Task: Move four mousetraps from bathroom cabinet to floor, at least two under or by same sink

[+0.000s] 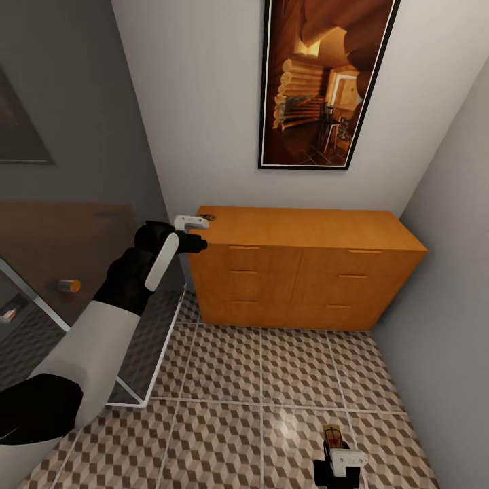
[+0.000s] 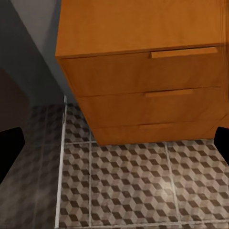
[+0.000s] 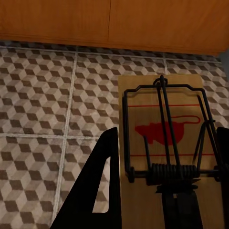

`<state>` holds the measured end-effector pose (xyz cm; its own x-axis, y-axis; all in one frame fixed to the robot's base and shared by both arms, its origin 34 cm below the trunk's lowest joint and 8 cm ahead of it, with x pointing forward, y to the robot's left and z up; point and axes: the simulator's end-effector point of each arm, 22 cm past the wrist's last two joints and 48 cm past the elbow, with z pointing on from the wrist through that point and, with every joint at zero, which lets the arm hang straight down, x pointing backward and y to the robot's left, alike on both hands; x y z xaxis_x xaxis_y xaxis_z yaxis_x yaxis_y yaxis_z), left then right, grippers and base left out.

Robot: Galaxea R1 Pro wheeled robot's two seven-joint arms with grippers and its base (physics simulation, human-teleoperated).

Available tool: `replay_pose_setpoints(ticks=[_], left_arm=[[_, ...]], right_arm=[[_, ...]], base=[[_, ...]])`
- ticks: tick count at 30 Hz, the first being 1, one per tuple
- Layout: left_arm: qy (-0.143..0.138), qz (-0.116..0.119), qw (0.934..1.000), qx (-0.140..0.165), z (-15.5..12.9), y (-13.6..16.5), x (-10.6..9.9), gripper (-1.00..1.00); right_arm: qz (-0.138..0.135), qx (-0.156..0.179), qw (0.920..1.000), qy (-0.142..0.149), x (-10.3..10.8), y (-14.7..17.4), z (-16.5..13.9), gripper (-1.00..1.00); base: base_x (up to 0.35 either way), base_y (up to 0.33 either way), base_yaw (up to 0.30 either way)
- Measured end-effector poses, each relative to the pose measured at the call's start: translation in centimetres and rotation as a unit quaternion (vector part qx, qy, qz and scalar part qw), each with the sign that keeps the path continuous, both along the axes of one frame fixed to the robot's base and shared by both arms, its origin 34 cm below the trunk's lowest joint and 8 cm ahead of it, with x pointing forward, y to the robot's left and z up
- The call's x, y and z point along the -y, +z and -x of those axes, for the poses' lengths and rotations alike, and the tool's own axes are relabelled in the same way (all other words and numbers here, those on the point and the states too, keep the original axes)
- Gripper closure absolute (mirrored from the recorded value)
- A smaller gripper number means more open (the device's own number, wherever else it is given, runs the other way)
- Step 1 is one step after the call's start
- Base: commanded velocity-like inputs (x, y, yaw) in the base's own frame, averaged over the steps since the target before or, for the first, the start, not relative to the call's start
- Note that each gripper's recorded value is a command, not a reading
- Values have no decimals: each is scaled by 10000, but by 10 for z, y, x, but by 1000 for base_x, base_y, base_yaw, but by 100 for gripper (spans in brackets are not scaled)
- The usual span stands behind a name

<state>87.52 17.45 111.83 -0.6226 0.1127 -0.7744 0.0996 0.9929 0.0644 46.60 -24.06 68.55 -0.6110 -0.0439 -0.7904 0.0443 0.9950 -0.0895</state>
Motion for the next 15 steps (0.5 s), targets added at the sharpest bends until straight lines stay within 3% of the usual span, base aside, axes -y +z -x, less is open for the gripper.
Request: replay_pose_setpoints(ticks=[6,15], left_arm=[[-120,-117,9999,43,1,2,8,-100],[-159,-128,9998,57,2,3,12,-100]], right_arm=[[0,-2,10000,1,0,0,0,100],[7,5,10000,-2,1,0,0,100]], base=[[23,2,0],[271,15,0]])
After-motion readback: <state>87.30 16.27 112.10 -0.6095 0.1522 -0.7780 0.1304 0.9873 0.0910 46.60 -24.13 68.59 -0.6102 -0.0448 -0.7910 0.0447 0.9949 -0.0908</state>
